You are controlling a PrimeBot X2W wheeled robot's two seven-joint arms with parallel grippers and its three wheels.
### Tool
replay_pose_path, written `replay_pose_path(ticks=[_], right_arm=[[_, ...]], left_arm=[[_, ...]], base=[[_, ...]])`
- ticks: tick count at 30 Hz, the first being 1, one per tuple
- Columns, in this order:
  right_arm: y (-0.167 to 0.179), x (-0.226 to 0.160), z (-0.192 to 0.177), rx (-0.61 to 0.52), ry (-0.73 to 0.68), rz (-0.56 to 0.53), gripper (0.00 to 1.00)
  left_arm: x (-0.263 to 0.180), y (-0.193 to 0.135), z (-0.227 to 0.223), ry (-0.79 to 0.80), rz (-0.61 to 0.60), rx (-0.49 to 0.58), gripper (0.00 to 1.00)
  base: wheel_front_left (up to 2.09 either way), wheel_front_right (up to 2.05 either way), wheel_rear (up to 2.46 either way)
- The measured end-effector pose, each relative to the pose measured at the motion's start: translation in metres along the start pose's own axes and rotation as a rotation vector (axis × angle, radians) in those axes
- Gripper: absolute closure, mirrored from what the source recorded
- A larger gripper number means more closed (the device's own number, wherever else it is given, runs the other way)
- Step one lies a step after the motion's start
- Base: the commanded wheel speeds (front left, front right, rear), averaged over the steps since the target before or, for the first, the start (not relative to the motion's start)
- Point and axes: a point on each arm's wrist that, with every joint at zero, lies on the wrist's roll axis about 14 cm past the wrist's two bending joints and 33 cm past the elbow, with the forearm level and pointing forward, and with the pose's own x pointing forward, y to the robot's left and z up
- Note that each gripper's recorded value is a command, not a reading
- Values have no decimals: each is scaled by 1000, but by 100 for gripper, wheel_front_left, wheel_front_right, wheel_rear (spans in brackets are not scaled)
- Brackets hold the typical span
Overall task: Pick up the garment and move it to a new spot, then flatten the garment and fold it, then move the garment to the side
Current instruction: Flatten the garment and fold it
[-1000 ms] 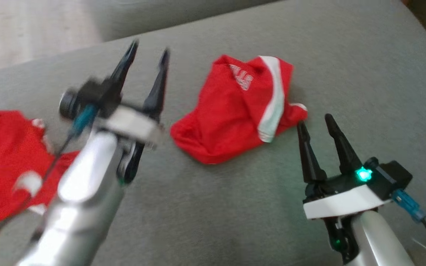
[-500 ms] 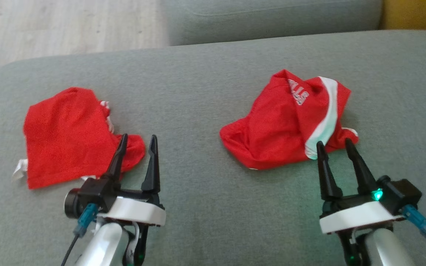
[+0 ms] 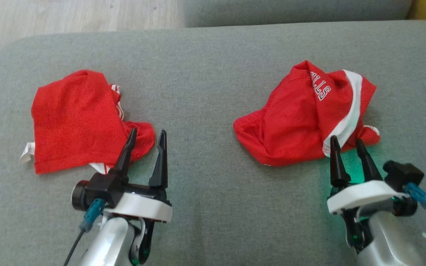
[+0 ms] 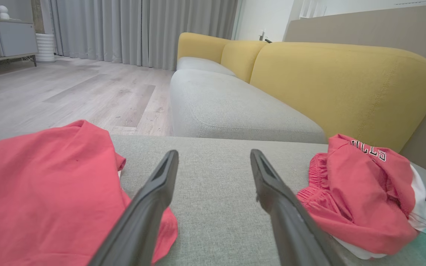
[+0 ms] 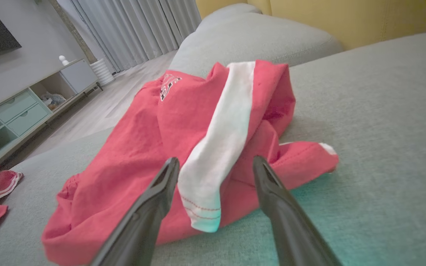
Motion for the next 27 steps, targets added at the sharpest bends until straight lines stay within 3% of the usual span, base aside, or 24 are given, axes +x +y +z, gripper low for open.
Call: replay_pose_path(ticks=[3,4,5,6,9,16,22,27], right_arm=[[4,11,-9,33,35,6,0],[6,13,-11,37,45,13,28],[9,15,-12,39,49,20,78],[12,17,-13,39,53,28,100],[15,20,-8,40,41,36,100],[29,17,72,13,-199,87,100],[47,-2,135,-114,-386,132,100],[90,-7,199,-257,-502,259,100]], left_arm=[[3,3,-3,7,5,3,0],[4,4,-2,6,9,3,0],[5,5,-2,7,11,2,0],[5,6,-3,8,13,3,0],[5,6,-4,11,9,8,0],[3,1,6,-15,-1,5,0],[-9,-6,21,-61,2,-39,0],[-35,1,9,-37,44,-52,0]], base=[[0,0,0],[0,0,0],[0,0,0],[0,0,0],[0,0,0],[0,0,0],[0,0,0],[0,0,0]])
